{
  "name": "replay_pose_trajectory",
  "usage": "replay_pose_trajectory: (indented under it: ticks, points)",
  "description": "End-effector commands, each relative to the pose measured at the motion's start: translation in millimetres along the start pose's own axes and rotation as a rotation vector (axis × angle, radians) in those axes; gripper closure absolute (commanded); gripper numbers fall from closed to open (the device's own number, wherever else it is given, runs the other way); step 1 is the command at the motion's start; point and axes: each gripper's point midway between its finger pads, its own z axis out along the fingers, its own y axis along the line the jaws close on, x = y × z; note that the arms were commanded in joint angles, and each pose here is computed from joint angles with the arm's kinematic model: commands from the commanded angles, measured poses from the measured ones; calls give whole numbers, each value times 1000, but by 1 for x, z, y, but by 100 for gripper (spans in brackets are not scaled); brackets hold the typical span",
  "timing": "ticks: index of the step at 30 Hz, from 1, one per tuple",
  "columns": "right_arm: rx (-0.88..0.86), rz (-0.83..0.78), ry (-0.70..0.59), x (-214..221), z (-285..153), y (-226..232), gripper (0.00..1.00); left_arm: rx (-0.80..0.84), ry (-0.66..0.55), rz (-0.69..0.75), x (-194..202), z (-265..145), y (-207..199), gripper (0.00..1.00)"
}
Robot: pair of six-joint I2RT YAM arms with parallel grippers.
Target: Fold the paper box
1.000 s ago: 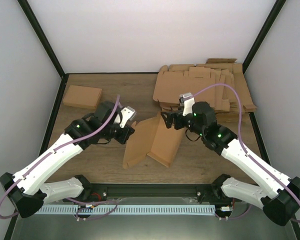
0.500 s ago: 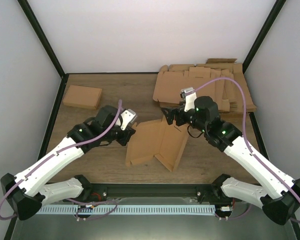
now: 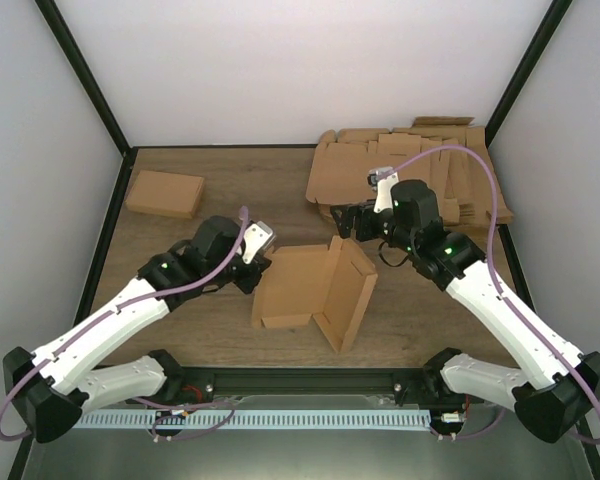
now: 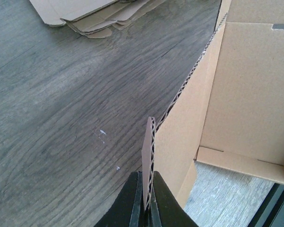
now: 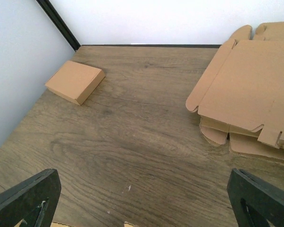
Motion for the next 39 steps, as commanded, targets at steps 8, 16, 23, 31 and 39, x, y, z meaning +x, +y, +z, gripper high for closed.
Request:
replay_pose_trajectory:
  ticks: [8,16,23,31,39]
  points:
    - [39,64,-9,-6,-6,-13,0,-8,-36,84,6,-6,1,96]
    - [29,65,-16,-10,-7,-11,0,2,-39,72,10,2,0,96]
    - [-92,91,52,-6,0,-9,4,17,-42,71,12,4,-2,96]
    - [-106,128,66,-3,15,-17,7,22,-42,70,15,12,-2,96]
    - [-192,122,88,16,17,-8,11,23,-28,77,20,17,-2,96]
